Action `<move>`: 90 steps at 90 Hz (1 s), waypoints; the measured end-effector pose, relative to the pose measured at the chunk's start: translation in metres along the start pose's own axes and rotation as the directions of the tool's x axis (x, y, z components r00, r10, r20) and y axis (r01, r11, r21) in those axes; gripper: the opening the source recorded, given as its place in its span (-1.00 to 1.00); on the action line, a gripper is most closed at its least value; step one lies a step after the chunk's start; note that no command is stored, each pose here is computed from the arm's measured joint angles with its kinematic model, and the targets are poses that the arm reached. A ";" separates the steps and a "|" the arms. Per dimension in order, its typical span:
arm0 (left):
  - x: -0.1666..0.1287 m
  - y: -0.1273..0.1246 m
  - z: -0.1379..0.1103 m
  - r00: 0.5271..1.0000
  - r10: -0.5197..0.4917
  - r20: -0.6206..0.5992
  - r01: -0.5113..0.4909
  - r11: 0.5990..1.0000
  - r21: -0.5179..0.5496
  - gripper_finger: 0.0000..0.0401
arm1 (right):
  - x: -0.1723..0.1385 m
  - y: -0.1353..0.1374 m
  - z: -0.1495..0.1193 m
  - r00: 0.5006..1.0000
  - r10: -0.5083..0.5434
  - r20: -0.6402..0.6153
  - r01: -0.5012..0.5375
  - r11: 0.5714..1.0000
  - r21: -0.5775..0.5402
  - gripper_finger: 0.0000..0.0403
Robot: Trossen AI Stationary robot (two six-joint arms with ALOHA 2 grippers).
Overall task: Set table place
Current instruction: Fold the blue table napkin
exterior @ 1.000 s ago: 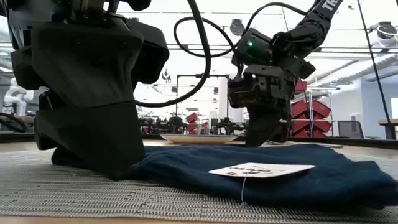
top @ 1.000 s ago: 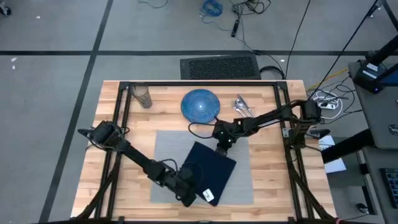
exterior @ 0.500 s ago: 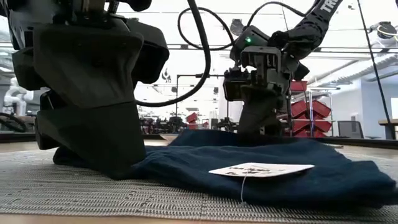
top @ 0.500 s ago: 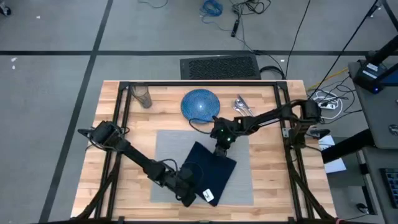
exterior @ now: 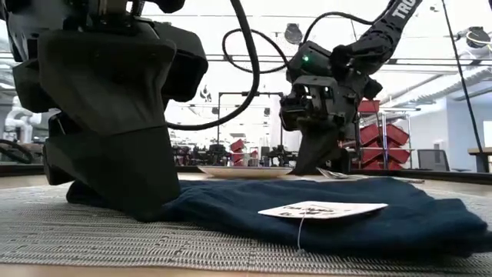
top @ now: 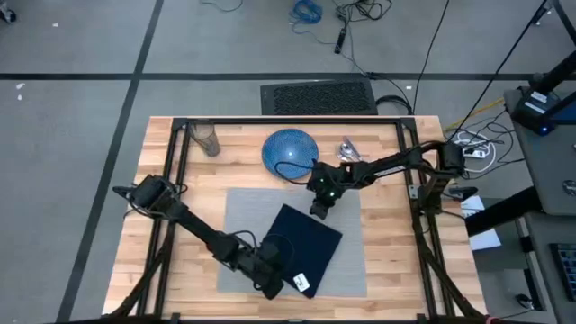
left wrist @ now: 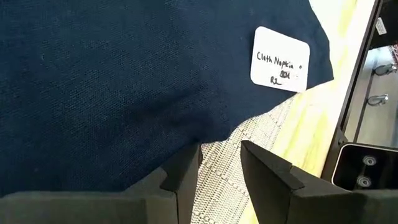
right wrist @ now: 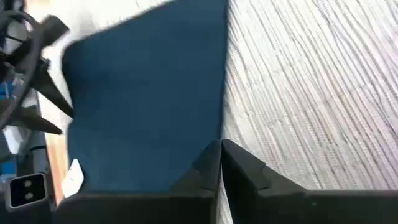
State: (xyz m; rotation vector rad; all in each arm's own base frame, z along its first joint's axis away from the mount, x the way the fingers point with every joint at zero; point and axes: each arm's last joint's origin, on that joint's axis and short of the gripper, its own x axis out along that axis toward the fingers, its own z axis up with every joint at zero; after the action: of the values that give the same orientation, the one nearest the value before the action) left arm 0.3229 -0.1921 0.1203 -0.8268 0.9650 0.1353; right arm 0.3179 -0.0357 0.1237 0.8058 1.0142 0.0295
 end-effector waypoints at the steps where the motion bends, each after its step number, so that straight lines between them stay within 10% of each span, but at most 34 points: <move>1: 0.000 0.000 0.000 1.000 0.000 0.000 0.000 1.000 0.000 -0.45 | 0.001 0.000 0.000 1.000 -0.001 -0.004 0.001 1.000 0.001 -1.00; 44: 0.000 0.000 0.000 1.000 0.002 -0.001 -0.002 1.000 0.009 -0.45 | 0.018 0.013 -0.008 0.979 0.178 -0.099 -0.180 0.983 -0.016 -1.00; 90: -0.012 -0.003 0.004 1.000 0.000 0.010 0.000 1.000 0.026 -0.45 | 0.018 0.009 -0.011 0.988 0.111 -0.107 -0.114 0.993 -0.019 -1.00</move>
State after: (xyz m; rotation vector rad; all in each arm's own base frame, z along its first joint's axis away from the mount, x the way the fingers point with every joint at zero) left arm 0.3197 -0.1880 0.1325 -0.8016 0.9557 0.1263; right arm 0.3223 -0.0153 0.1129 0.8452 1.0654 0.1828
